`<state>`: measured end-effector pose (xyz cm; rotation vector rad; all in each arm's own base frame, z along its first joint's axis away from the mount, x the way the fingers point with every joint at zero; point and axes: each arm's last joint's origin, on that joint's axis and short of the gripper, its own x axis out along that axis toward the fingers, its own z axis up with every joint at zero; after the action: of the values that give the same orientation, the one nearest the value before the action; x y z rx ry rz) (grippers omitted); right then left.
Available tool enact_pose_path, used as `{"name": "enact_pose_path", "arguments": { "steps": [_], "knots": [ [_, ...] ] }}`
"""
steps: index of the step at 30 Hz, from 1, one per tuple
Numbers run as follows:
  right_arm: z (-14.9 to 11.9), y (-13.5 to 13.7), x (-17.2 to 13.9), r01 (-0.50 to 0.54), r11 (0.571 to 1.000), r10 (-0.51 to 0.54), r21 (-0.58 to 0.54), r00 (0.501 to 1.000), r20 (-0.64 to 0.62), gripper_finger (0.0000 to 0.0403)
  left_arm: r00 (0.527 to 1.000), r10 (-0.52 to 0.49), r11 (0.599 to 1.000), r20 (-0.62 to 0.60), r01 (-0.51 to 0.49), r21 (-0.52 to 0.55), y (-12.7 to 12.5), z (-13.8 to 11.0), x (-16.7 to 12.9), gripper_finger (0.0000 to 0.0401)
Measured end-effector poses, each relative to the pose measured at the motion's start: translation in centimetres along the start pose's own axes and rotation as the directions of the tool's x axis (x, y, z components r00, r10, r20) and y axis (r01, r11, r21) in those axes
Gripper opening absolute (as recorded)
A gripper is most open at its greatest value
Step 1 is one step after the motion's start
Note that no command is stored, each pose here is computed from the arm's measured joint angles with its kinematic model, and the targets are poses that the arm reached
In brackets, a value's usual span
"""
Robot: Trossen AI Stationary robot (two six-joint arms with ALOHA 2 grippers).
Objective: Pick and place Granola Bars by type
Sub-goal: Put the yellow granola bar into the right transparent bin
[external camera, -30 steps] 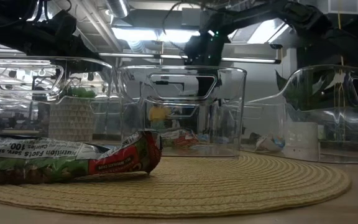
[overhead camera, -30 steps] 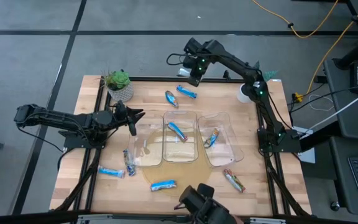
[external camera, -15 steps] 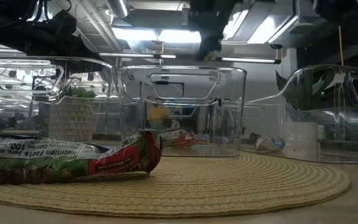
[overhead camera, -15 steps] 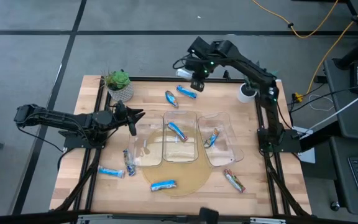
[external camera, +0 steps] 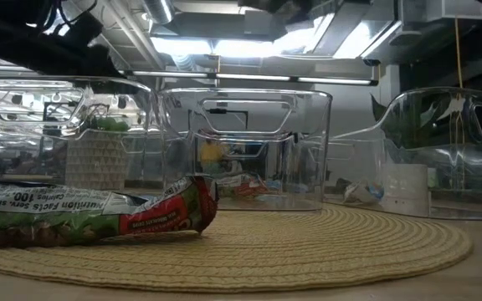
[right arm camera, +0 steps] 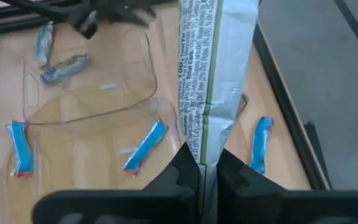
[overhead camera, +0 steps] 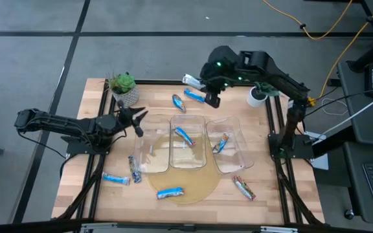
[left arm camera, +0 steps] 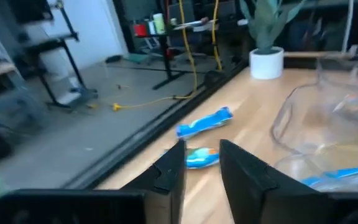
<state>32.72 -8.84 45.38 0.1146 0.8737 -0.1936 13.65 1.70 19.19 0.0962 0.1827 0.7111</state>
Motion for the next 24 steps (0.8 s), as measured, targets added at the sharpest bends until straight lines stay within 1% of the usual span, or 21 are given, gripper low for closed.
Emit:
{"name": "enact_pose_path", "arguments": {
  "steps": [2,5,6,8,11,14,18,21,24],
  "knots": [
    [-0.8,0.9,-0.7,0.03,0.999,-0.029,0.017,0.998,-0.048,0.002,1.0,0.023,0.998,-0.001,-0.023,0.052,0.1,0.0,0.0,0.0088],
    [-2.3,2.1,-1.8,0.094,0.995,-0.087,0.038,0.985,-0.151,0.0042,1.0,0.021,0.997,-0.001,-0.021,0.07,0.1,0.0,0.0,0.0088],
    [-2.6,2.6,-2.2,0.111,0.993,-0.104,0.04,0.981,-0.162,0.0046,1.0,0.017,0.997,0.0,-0.017,0.07,0.0,0.0,0.0,0.0088],
    [-2.8,3.4,-3.2,0.114,0.993,-0.108,0.044,0.988,-0.115,0.0048,1.0,0.007,0.998,0.0,-0.007,0.07,0.0,0.0,0.0,0.0088],
    [-3.9,4.3,-5.1,0.097,0.993,-0.091,0.065,0.992,-0.088,0.0037,1.0,-0.017,0.997,0.0,0.017,0.07,0.0,0.0,0.0,0.0088],
    [-5.6,4.6,-6.0,0.121,0.988,-0.11,0.097,0.987,-0.116,0.0018,1.0,-0.028,0.997,0.001,0.028,0.07,-0.1,0.0,0.0,0.0088],
    [-8.7,4.5,-6.8,0.178,0.976,-0.159,0.126,0.976,-0.145,0.0015,1.0,-0.029,0.997,0.001,0.029,0.07,-0.1,0.0,0.0,0.0088],
    [-11.2,4.2,-6.0,0.201,0.967,-0.176,0.154,0.971,-0.163,0.0026,0.999,-0.053,0.998,0.002,0.053,0.016,-0.1,0.0,0.0,0.0088],
    [-13.5,4.0,-4.9,0.196,0.967,-0.173,0.165,0.974,-0.144,0.0046,0.995,-0.103,0.993,0.004,0.103,-0.063,-0.3,0.0,0.0,0.0088]
  ]
}}
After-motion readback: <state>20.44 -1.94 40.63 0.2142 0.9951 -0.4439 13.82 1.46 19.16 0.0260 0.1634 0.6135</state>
